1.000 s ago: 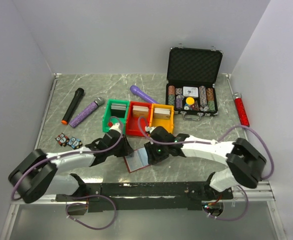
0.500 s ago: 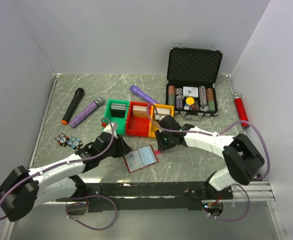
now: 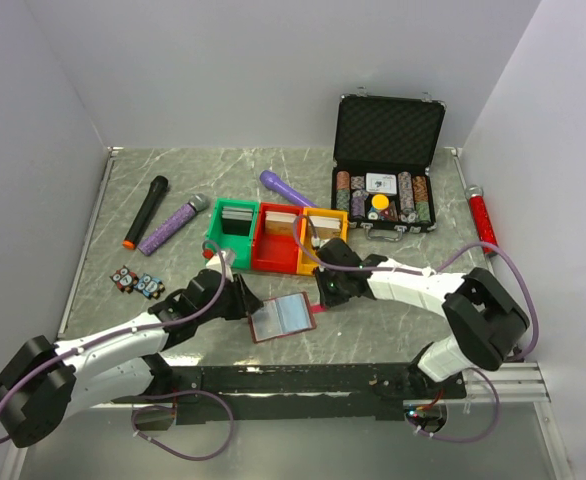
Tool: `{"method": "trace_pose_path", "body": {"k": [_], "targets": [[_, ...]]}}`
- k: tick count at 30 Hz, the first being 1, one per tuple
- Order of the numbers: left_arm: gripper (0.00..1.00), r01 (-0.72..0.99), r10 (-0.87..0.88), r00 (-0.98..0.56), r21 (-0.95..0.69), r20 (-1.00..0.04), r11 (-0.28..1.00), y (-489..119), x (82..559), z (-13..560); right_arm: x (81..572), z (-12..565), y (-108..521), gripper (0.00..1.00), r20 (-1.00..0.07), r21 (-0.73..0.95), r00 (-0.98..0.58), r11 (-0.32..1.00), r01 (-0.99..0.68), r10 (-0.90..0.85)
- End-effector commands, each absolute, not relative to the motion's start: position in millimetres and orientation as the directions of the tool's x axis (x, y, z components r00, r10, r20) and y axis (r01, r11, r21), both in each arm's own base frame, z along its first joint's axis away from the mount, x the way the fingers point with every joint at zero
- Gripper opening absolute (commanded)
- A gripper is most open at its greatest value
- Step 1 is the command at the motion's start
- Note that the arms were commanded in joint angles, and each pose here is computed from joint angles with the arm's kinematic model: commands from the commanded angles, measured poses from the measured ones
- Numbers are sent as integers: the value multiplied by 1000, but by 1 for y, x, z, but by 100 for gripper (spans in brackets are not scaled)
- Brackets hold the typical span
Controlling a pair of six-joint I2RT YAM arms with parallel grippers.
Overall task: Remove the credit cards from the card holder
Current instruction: Open the card holder, then remove the credit card from the card holder.
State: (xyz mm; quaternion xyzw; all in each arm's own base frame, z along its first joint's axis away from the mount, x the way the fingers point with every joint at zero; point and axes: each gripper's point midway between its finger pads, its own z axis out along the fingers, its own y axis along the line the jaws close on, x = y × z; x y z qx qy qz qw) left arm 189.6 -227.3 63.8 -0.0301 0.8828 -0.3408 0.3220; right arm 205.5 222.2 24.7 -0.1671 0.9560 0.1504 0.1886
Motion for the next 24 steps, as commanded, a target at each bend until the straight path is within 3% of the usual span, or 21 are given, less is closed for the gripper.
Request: {"method": "trace_pose_path", "body": {"k": [1,9,14,17,24], "targets": [[35,200,-278,-788,-655,-550,729,-235,188,72,185,28,229,18,-421,251,-869,887,-387,-260],[35,201,-268,-789,-645,-553,738,-232,186,70,166,26,230,21,-412,252,-879,897,-363,-240],[35,187,-279,-772,-624,-571,759,-225,190,73,178,48,224,49,-458,203,-858,912,-358,-235],[34,125,-316,-761,-606,-566,785,-215,192,67,187,77,224,54,-520,200,-827,911,-361,-213],[35,-2,-402,-750,-605,-526,796,-201,194,49,180,136,290,57,-600,452,-775,716,-531,-196]]}}
